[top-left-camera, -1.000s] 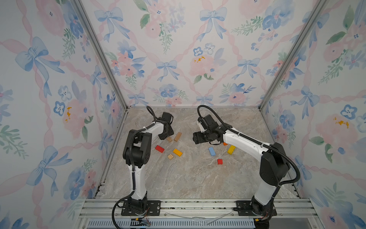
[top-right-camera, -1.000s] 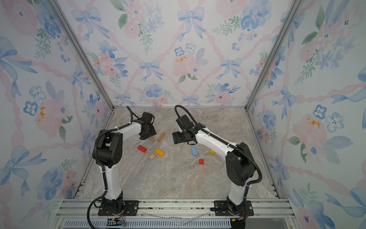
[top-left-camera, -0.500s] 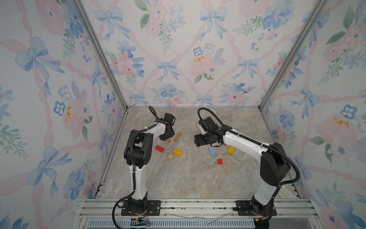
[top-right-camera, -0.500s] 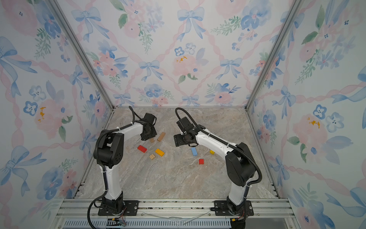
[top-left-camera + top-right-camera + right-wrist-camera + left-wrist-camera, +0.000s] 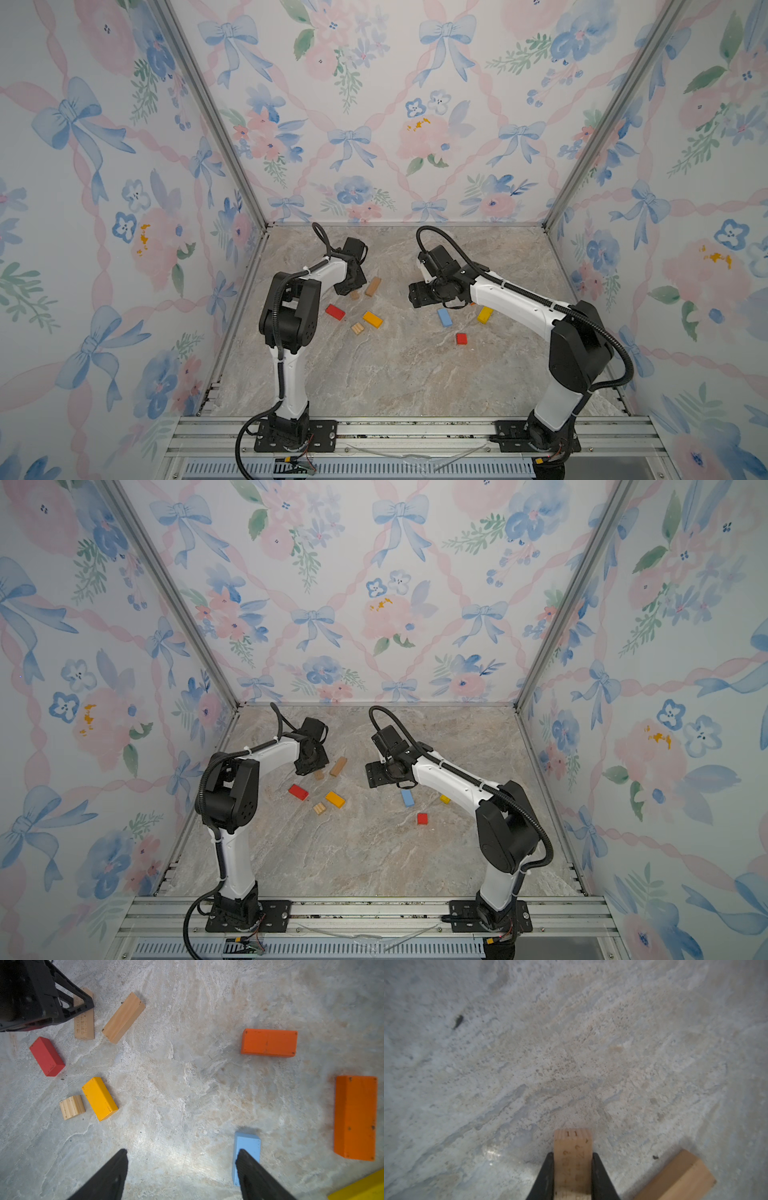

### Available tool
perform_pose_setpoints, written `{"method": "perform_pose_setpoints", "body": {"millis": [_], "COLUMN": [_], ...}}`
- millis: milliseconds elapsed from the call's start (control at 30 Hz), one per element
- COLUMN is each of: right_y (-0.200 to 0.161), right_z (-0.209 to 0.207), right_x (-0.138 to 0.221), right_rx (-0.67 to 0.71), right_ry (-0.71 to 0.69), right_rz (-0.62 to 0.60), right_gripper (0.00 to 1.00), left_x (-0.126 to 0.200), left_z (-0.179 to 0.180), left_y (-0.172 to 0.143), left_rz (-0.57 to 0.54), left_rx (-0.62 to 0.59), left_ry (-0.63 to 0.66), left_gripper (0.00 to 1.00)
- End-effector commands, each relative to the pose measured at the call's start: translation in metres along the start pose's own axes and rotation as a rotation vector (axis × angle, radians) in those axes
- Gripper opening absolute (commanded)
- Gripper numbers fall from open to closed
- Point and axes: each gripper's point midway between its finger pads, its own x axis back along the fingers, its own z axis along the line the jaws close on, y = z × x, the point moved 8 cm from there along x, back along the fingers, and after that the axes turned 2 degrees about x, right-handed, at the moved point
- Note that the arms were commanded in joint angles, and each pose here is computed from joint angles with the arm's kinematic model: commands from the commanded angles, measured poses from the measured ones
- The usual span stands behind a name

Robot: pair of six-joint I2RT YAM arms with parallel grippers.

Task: Assemble the letter v with building blocks
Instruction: Pick up the building block from the center of the board, then place the building block at the center of the board.

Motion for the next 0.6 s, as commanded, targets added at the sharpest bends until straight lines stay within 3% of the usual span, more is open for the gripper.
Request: {"method": "perform_pose_setpoints", "body": {"millis": [0,200,567], "right_y": [-0.004,-0.01,-0.013], "right_z": [0.001,-0.002,-0.004], "right_x": [0.012,0.018,0.025], "right_rx": [0.002,-0.015,-0.018], "right_ry": [-0.001,-0.006,-0.014], "right_rz": [0.0,-0.016,-0.018], "right_gripper": [0.84,0.84,0.84], "left_x": [0.02,0.037,0.028], "left_z": [0.011,0.02,0.039], "left_y": [0.004,0.034,0.078], "left_rz": [-0.005,-0.069,-0.096], "left_rx": [0.05,0.116,0.17], "left_ry": [0.022,-0.005,-0.013], "left_gripper": [0.0,0.0,0.0]}}
